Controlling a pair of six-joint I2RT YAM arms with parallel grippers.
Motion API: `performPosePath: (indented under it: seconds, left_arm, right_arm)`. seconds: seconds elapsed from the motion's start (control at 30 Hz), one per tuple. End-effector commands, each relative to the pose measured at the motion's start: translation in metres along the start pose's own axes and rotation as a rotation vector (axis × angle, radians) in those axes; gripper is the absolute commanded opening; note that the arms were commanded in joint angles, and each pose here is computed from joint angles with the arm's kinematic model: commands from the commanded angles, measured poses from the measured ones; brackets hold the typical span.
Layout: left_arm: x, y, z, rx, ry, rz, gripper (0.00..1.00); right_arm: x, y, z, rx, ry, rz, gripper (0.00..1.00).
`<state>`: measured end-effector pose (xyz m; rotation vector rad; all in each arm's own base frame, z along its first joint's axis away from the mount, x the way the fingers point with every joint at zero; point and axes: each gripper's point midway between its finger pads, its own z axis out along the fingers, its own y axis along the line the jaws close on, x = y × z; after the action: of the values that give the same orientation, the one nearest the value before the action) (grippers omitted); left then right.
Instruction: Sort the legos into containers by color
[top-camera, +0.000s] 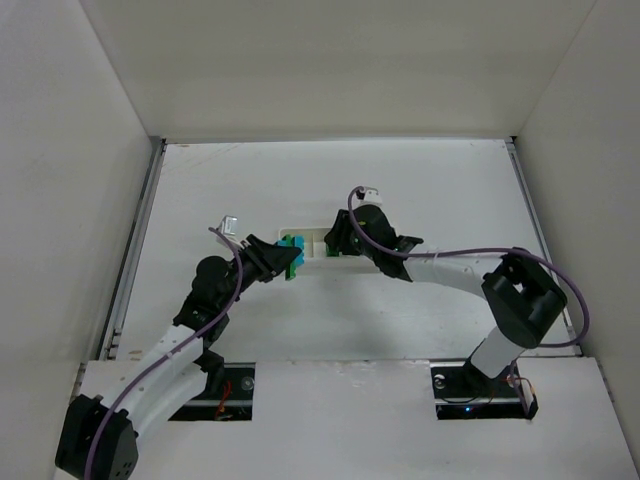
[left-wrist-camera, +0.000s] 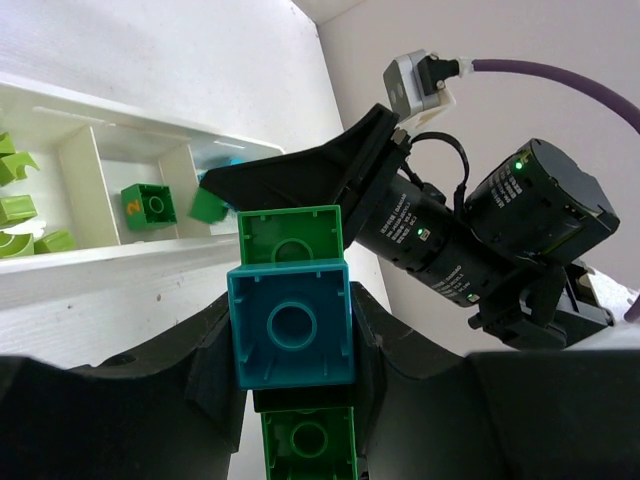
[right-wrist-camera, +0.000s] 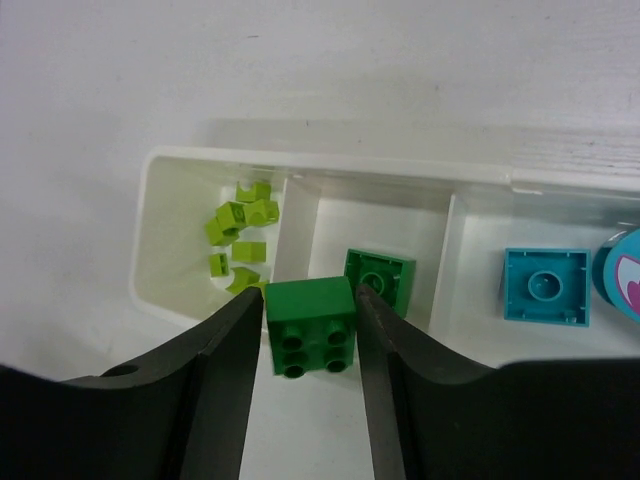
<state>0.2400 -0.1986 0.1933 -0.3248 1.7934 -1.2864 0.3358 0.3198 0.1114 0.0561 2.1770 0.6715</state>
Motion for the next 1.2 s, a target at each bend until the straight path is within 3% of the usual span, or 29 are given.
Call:
performPosePath:
  seconds: [0.0, 0.13, 0.3, 0.5, 0.67, 0.87, 1.17]
  left_arm:
    - [-0.015, -0.029, 0.002, 0.084, -0.039, 0.04, 0.16]
    - [-0.015, -0.029, 0.004, 0.089, -0.04, 0.035, 0.16]
    - [-0.014, -0.035, 0.005, 0.11, -0.036, 0.025, 0.16]
    - [-0.013, -0.052, 0.005, 0.182, -0.035, -0.017, 0.17]
    - [-0.006, -0.064, 0.005, 0.25, -0.008, -0.062, 0.18]
    - [0.002, -0.087, -0.001, 0.353, 0.034, -0.109, 0.19]
    - [0.014, -0.09, 0.0, 0.374, 0.079, -0.128, 0.19]
  right_arm:
    - [-0.029, 0.022, -0.001, -0.042, -0.072, 0.002, 0.52]
    - [-0.036, 0.028, -0.007, -0.065, -0.089, 0.01, 0.64]
    - [-0.05, 0.037, -0.038, -0.128, -0.137, 0.057, 0.65]
    - [-0.059, 0.074, -0.108, -0.459, -0.186, 0.223, 0.77]
    - [-0.049, 0.097, -0.128, -0.685, -0.117, 0.303, 0.86]
    - [-0.045, 0.11, -0.13, -0.8, -0.087, 0.376, 0.87]
    - [-0.05, 0.114, -0.141, -0.893, -0.094, 0.415, 0.78]
